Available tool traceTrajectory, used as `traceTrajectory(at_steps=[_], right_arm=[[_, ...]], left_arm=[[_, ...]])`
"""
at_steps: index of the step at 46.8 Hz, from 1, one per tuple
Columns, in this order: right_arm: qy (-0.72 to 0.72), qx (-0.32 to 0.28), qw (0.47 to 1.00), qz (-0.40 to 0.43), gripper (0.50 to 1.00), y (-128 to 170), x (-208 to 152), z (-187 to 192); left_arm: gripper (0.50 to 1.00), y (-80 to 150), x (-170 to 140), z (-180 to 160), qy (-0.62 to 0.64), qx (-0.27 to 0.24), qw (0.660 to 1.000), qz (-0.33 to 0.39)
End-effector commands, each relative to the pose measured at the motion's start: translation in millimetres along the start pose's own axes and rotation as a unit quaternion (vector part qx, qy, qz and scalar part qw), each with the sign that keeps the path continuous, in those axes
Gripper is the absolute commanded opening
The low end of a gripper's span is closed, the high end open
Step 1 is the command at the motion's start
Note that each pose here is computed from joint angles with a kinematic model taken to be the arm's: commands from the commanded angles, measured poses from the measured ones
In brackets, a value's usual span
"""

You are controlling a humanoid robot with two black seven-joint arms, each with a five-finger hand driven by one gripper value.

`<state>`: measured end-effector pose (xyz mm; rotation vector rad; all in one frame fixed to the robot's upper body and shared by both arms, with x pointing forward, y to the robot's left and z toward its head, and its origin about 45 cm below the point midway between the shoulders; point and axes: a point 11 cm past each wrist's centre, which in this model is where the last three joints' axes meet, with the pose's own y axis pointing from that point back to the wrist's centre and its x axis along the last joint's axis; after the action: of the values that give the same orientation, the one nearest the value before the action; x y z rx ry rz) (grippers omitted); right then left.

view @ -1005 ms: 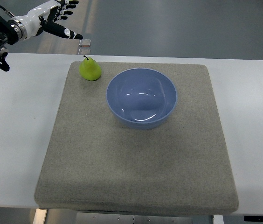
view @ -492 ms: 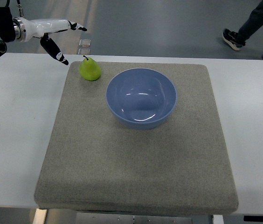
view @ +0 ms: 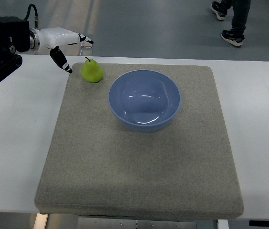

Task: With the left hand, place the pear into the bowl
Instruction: 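Raise the left hand and swing it over toward the green pear, then lower the left hand around the green pear, fingers on its sides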

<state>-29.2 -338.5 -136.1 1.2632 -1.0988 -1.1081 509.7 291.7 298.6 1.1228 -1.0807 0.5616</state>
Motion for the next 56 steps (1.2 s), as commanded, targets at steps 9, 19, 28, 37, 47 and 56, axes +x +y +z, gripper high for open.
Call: traceTrajectory(at_steps=[9,19,28,37,47,56], right_arm=[[-0.001,0.0,1.0,0.0,0.926,0.0,0.0,0.0],[0.0,0.0,1.0,0.0,0.926,0.0,0.0,0.1],[0.0,0.0,1.0,0.0,0.926,0.0,0.0,0.1],[-0.001,-0.001,1.0,0.0,0.926,0.0,0.0,0.2],[0.0,0.0,1.0,0.0,0.926,0.0,0.0,0.1],[0.0,0.0,1.0,0.0,0.924,0.0,0.0,0.1]], left_arm=[[1.0,-15.1,-20.5,7.5,0.013,0.001,1.0,0.015],[1.0,-21.5,-30.7,16.2,0.022,-0.007,1.0,0.014],[1.0,-26.5,-39.0,23.3,0.03,-0.013,0.999,0.01],[1.0,-28.9,-48.0,23.2,0.033,-0.01,0.999,0.014],[0.994,-28.1,-43.2,18.9,0.034,-0.002,0.999,0.036],[0.986,-26.4,-40.8,13.1,0.058,0.005,0.997,0.05]])
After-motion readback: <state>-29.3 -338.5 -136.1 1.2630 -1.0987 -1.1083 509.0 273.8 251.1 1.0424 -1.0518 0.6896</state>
